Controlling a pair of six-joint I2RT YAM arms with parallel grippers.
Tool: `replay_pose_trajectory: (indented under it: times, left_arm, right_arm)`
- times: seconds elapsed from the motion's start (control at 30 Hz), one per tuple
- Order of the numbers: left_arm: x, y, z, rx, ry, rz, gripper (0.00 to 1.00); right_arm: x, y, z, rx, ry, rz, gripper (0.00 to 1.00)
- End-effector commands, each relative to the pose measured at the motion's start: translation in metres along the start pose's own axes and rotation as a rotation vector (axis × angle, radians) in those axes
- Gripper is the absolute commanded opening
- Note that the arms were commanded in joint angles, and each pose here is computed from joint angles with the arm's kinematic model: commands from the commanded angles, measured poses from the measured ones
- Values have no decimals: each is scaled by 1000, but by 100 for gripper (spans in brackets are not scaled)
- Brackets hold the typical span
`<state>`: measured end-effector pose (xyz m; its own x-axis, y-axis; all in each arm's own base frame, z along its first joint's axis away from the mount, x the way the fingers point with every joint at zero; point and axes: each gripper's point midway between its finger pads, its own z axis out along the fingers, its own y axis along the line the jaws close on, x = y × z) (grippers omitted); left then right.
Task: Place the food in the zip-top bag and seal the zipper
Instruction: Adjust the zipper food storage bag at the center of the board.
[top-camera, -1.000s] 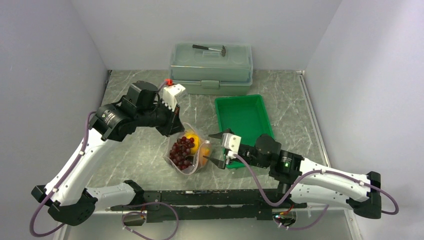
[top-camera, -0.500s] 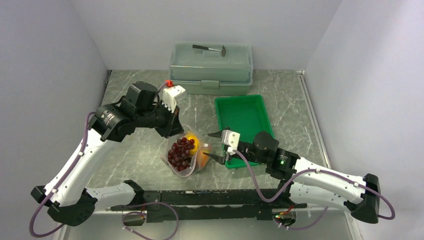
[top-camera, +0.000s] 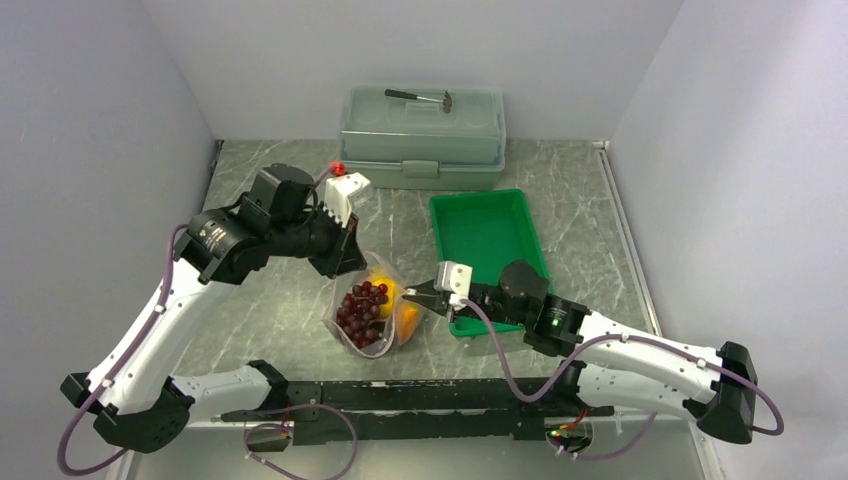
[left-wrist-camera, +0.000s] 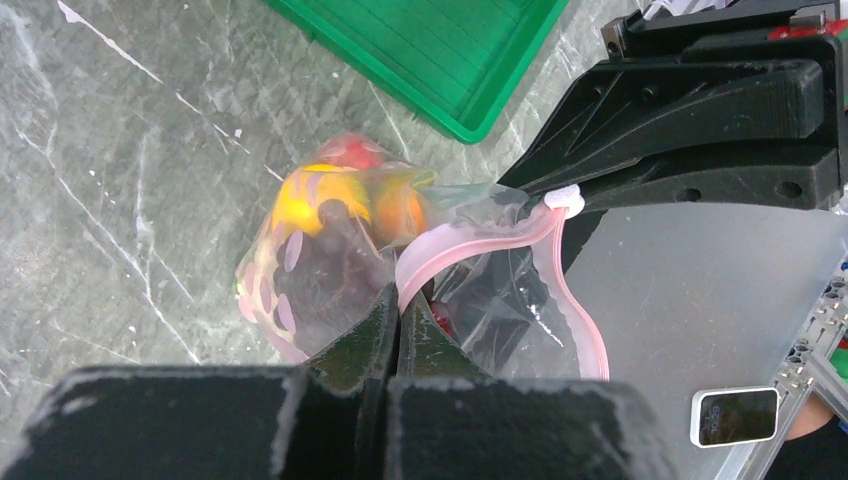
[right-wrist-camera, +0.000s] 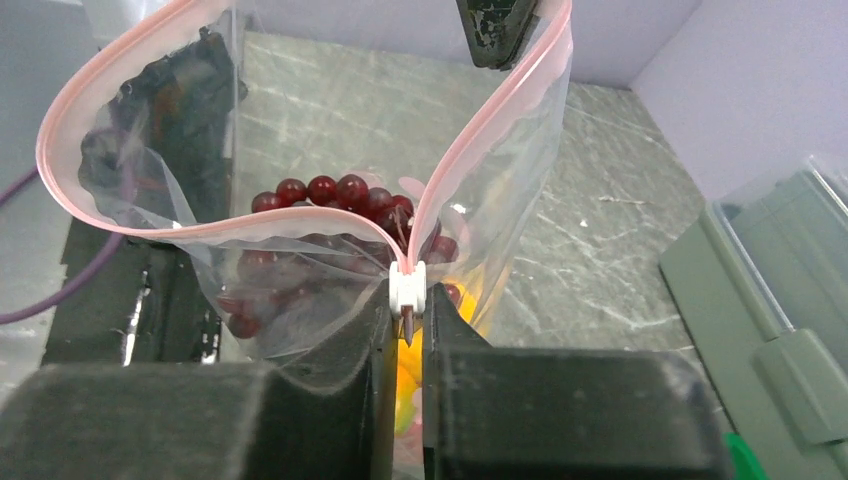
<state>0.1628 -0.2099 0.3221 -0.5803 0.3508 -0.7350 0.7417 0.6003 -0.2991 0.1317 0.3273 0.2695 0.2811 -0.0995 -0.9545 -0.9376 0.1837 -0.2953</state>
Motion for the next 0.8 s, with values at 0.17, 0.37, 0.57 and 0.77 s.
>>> replay_pose_trajectory:
  times: [0.17, 0.37, 0.57, 0.77]
  left_arm:
    - [-21, -10, -14, 32, -96, 56, 0]
    - [-11, 2, -7, -26, -64, 22, 17]
    - [-12, 9, -13, -72, -89, 22, 45]
    - [-30, -1, -33, -62, -188, 68, 51]
  right_arm:
    - [-28, -8, -1, 17, -89, -30, 0]
    - [-36, -11, -4, 21, -86, -37, 0]
    - [-46, -16, -7, 23, -58, -46, 0]
    - [-65, -18, -10, -9, -34, -62, 0]
